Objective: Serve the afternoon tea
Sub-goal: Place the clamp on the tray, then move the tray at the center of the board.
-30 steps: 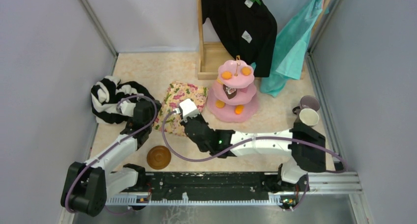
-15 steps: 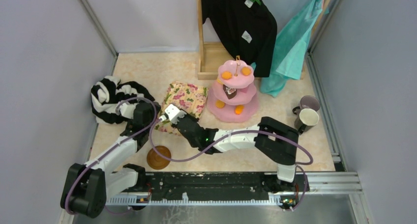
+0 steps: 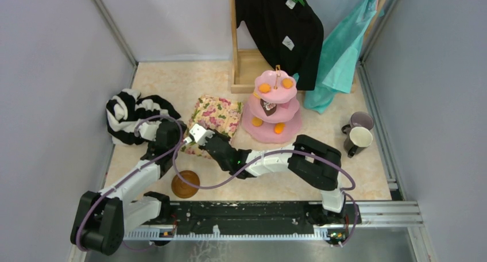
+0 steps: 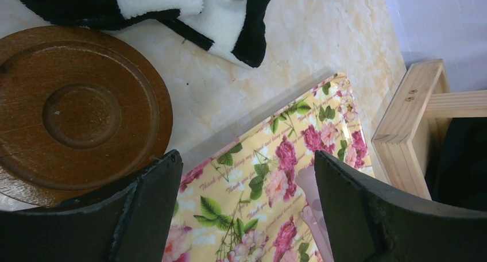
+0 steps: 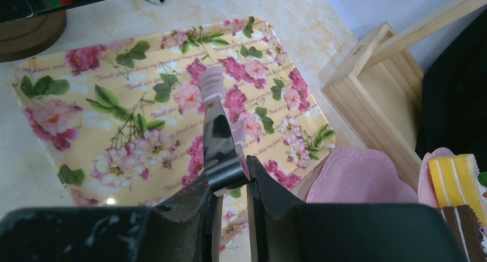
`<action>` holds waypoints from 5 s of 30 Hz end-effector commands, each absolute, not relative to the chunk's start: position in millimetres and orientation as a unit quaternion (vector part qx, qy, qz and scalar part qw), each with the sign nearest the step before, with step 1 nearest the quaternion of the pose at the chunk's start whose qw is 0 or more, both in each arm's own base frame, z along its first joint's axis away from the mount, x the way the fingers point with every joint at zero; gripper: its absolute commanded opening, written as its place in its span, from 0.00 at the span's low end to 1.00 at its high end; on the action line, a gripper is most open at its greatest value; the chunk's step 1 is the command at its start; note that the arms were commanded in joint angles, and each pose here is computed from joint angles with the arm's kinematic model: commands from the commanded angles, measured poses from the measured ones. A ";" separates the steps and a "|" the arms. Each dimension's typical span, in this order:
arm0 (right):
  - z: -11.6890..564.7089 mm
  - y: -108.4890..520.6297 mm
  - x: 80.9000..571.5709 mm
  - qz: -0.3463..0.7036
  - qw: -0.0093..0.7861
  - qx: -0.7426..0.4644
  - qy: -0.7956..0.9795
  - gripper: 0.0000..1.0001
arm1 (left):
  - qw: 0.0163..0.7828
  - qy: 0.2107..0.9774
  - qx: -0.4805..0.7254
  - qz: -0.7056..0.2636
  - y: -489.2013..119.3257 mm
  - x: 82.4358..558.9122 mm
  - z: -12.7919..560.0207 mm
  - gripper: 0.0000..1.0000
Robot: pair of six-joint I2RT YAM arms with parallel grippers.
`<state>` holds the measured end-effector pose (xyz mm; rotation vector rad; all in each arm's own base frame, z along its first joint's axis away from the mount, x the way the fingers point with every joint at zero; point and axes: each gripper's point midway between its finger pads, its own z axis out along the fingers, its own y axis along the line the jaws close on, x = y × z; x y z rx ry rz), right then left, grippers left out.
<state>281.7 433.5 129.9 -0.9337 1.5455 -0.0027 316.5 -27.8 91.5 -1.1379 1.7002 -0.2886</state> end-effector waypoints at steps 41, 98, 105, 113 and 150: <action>133.2 422.3 265.2 0.051 0.607 -0.319 0.726 0.27 | 0.540 0.691 -0.467 -0.113 -20.4 317.6 110.2 0.91; 58.0 375.6 302.3 0.087 0.434 -0.019 0.896 0.36 | 0.533 0.727 -0.401 -0.163 -52.1 336.8 127.8 0.98; 46.8 374.5 306.5 0.075 0.426 -0.019 0.902 0.36 | 0.533 0.724 -0.406 -0.162 -50.6 335.7 126.7 0.98; 35.1 372.7 309.1 0.073 0.414 -0.016 0.907 0.32 | 0.532 0.723 -0.410 -0.162 -49.7 335.1 123.7 0.98; 40.5 381.5 358.1 0.063 0.424 -0.009 0.903 0.00 | 0.535 0.712 -0.429 -0.154 -42.5 330.7 122.3 0.98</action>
